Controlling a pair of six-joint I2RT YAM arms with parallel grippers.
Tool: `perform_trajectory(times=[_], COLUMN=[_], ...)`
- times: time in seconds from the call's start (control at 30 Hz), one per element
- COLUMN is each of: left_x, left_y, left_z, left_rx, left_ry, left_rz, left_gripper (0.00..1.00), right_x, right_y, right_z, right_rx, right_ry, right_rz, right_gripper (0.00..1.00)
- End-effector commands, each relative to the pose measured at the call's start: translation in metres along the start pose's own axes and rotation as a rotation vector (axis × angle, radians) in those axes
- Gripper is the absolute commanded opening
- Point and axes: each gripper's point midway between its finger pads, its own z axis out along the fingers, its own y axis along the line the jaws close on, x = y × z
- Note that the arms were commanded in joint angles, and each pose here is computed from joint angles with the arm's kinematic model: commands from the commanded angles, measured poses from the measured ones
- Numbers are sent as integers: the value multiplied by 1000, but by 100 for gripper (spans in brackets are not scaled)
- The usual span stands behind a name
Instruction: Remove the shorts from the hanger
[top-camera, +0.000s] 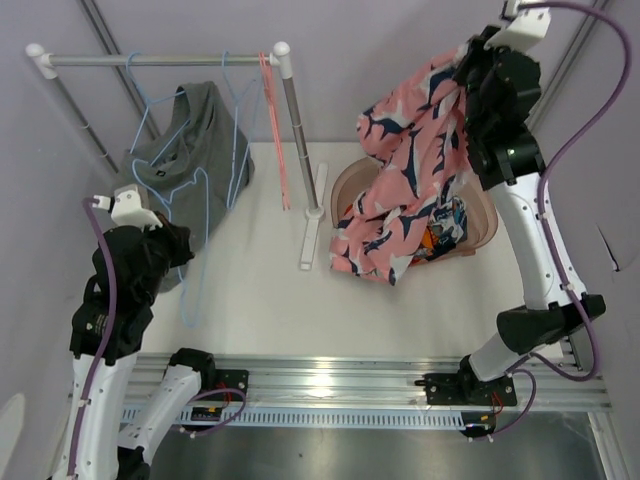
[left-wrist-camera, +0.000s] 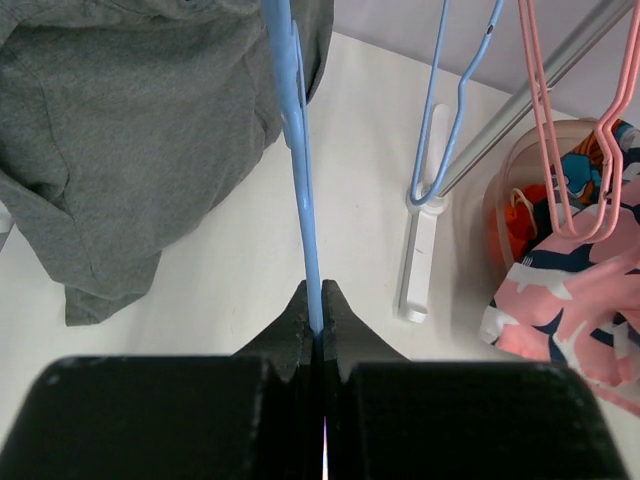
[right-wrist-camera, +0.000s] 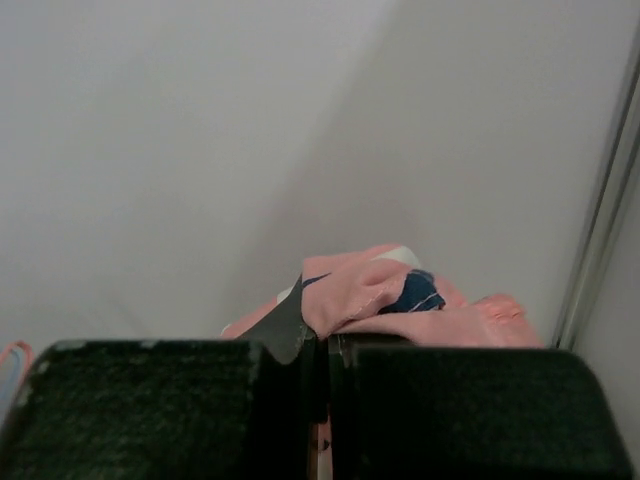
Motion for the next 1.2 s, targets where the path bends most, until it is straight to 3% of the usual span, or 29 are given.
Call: perform_trajectory(times=[0.0,0.03,0.07,0.17,0.2,0.27,0.3,0.4,0.57,0.63,0.67,0.73,0.77,0.93,1.17], left_x=[-21,-23,-30,-42,-44,-59,-60,-81,-111,-126,-134,-142,-149,-156,-161], left_y=[-9,-10,-12,-16,-17,-20,-22,-29,-34,-41,-45,-51,-51,-64,-90], left_z=[6,7,9,10,15,14,20,25,39,44,43,55,56,91,145], left_rx=[19,20,21,20,15,12,7,7,-31,-19,-10,1,-5,35,154], left_ry=[-59,-62,-70,-85,-77,-105,-94,-119,-141,-158,-172,-173,-185,-190,-231], left_rz=[-2,-3,-3,-4,-1,-7,-1,5,28,38,39,69,84,164,276], left_gripper=[0,0,0,0,0,0,0,0,0,0,0,0,0,0,0], right_x=[40,40,89,139,189,223,265,333,399,428,436,453,460,465,437], right_y=[2,1,-3,-7,-12,-13,-19,-19,-10,-7,-3,5,5,1,25], right_z=[-2,-8,-10,-24,-36,-47,-62,-91,-147,-170,-177,-195,-207,-238,-272], right_rx=[-54,-69,-58,-60,-51,-59,-49,-58,-80,-89,-101,-145,-148,-159,-253], right_ry=[31,10,84,152,239,279,356,502,663,785,827,911,939,975,947], right_rz=[82,105,102,128,127,158,170,227,333,345,357,361,355,345,361], right_gripper=[0,0,0,0,0,0,0,0,0,0,12,54,99,99,99])
